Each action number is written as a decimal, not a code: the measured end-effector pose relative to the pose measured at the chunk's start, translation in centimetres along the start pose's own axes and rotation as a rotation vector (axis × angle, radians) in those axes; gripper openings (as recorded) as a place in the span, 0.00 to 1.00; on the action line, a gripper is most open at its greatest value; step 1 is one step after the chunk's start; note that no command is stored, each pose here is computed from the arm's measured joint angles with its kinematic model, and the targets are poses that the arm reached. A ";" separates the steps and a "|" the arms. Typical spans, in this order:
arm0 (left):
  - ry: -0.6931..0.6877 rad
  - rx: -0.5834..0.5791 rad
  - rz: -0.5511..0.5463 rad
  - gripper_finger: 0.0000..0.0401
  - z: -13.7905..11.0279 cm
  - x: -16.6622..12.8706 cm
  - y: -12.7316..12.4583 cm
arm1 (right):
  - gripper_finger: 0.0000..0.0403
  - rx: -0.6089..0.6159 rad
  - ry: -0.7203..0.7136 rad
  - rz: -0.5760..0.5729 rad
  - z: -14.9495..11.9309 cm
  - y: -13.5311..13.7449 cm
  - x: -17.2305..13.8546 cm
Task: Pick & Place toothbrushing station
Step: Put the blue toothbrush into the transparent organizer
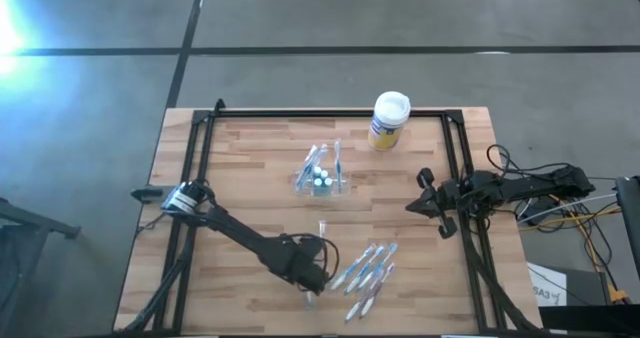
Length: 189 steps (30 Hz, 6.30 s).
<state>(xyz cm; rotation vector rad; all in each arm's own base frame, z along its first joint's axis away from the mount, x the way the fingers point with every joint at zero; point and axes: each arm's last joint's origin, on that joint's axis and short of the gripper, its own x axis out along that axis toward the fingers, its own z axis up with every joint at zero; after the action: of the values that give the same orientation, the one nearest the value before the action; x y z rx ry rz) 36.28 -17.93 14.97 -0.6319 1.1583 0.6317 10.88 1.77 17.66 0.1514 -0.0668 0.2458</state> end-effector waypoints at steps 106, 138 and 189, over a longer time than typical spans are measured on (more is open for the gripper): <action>-1.235 0.702 -0.422 0.00 -4.7 -17.1 24.2 | 0.02 -0.234 -0.085 0.124 0.8 0.5 0.0; -1.228 0.674 -0.317 0.00 -1.6 -16.0 9.9 | 0.02 -0.226 -0.104 0.137 1.0 0.5 -0.1; -0.975 0.943 -0.344 0.00 4.7 -19.9 11.2 | 0.02 -0.229 -0.123 0.137 1.2 0.6 -0.1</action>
<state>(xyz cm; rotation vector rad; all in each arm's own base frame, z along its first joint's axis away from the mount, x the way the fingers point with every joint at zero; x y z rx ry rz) 25.58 -9.48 33.82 0.2979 0.3028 0.0055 10.61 2.11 18.91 -0.0662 -0.2269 0.3636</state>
